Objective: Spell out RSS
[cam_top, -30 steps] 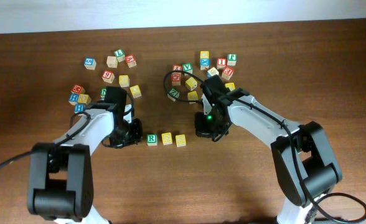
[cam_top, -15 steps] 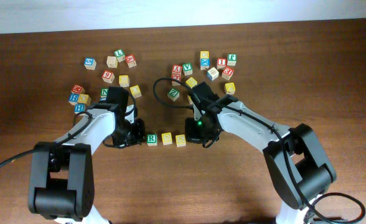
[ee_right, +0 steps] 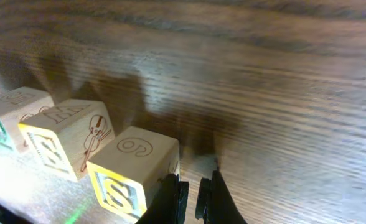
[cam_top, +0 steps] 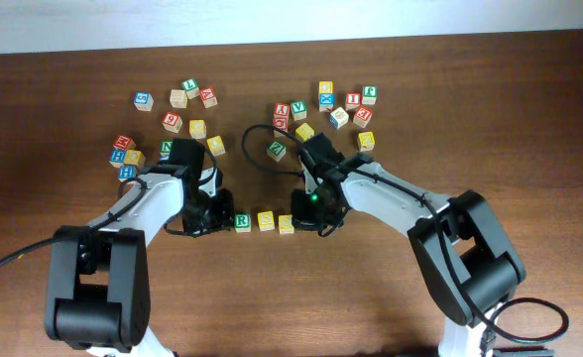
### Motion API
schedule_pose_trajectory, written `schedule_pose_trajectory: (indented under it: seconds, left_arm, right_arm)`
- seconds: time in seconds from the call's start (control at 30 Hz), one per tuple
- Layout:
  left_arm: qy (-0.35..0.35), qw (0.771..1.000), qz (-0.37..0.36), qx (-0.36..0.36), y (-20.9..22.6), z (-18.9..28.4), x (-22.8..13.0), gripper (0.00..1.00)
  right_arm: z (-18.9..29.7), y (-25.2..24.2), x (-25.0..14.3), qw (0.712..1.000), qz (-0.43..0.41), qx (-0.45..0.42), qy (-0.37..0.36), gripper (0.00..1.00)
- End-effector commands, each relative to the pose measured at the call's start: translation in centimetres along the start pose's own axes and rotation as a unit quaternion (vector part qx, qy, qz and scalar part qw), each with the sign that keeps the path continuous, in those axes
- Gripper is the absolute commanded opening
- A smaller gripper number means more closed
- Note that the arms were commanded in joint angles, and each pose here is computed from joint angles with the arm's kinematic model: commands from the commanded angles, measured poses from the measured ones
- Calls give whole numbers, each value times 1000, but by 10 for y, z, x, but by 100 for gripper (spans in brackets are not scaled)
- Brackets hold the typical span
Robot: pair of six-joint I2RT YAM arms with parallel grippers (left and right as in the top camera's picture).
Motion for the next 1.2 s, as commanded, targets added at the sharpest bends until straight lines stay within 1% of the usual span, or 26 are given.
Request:
schedule_pose_trajectory:
  seconds: [0.0,0.3,0.73,0.9,1.03,1.17]
  left_arm:
    - [22,1000,1,-10,-1,-9,-8,0]
    - [28,999,-25,-11,-16,-14,-13,0]
    - [17,999,-30,-14,-18,-14,-9,0]
    - [13,999,-30,-1,-14,-14,-8,0]
    - [11,999,-30,4,-13,-14,-7,0]
    - [10,999,-30,3,-13,-14,-6,0]
  right_arm:
    - [-10,-1,-7,1000,-8,0,18,4]
    - [-10,1,-5,1000,-10,4,13,4]
    - [-10,8,2,1000,1,21,-4,4]
    - [-10,5,4,1000,0,13,-9,4]
    - [1,-1,10,999,4,-38,-26,4]
    - [27,-4,17,994,15,-105,-36,4]
Point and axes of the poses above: each gripper's point midway between its finger pads, its own z axis back along the fingers, its own y axis along the line the jaws close on, x = y × z, the point moved 4 cm from there along z, back along the fingers, and after that the axes turned 3 degrees about -z, right-handed, at the moved point
